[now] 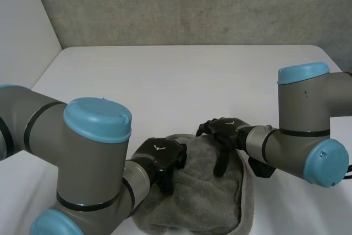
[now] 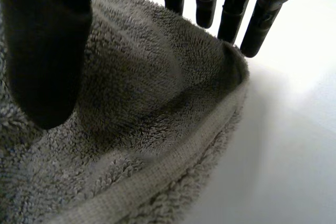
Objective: Fold the towel.
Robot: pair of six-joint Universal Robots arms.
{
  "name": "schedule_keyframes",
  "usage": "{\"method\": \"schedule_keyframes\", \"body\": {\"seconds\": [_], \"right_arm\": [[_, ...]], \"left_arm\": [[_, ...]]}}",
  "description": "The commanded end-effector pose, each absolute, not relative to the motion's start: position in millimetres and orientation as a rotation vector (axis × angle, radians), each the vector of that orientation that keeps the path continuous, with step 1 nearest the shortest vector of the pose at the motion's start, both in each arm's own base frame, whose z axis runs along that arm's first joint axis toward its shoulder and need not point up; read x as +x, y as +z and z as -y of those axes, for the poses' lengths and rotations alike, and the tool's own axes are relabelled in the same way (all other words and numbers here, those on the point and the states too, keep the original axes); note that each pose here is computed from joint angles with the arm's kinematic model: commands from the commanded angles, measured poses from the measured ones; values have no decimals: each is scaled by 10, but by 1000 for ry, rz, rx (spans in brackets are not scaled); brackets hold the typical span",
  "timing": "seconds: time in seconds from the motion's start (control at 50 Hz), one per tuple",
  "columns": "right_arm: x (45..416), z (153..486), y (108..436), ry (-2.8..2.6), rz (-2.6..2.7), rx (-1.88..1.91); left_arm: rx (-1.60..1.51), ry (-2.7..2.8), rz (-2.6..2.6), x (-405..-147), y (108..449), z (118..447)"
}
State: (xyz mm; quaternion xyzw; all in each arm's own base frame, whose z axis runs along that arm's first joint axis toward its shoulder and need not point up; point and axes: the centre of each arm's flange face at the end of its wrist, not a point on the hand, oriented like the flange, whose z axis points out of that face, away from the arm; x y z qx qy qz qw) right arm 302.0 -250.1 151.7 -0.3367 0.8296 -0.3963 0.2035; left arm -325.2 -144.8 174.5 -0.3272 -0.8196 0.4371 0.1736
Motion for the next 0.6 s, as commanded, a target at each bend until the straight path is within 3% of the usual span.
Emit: {"method": "schedule_keyframes", "body": {"seconds": [0.02, 0.12, 0.22, 0.24, 0.26, 0.28, 0.3, 0.32, 0.34, 0.38, 0.4, 0.44, 0.48, 0.52, 0.6], "right_arm": [[3029, 2482, 1496, -1104, -2306, -970], [3064, 2481, 1532, -1128, -2280, -982], [3156, 2672, 1811, -1360, -2155, -972], [3201, 2763, 1992, -1492, -2081, -961], [3238, 2872, 2207, -1646, -1988, -936], [3239, 2873, 2209, -1647, -1987, -936], [3276, 2972, 2434, -1810, -1875, -903], [3300, 3054, 2655, -1972, -1743, -857], [3300, 3055, 2657, -1973, -1741, -857], [3315, 3112, 3084, -2260, -1440, -760], [3315, 3112, 3087, -2261, -1439, -759], [3311, 3086, 3243, -2364, -1296, -722], [3312, 2976, 3427, -2495, -1107, -693], [3309, 2943, 3428, -2513, -1101, -710], [3294, 2915, 3184, -2439, -1286, -819]], "left_arm": [[-920, 1260, 2308, -3234, 1792, 1433], [-916, 1279, 2295, -3249, 1821, 1455], [-866, 1475, 2164, -3395, 2015, 1730], [-866, 1476, 2164, -3396, 2016, 1731], [-840, 1582, 2106, -3435, 2144, 1884], [-798, 1708, 2051, -3443, 2298, 2082], [-797, 1709, 2051, -3443, 2300, 2084], [-735, 1846, 1991, -3439, 2484, 2284], [-735, 1848, 1990, -3439, 2486, 2286], [-553, 2110, 1831, -3409, 2913, 2565], [-552, 2111, 1831, -3409, 2916, 2566], [-328, 2317, 1654, -3353, 3305, 2714], [-251, 2377, 1581, -3315, 3450, 2719], [-207, 2409, 1543, -3284, 3512, 2708], [-286, 2349, 1624, -3283, 3228, 2570]]}}
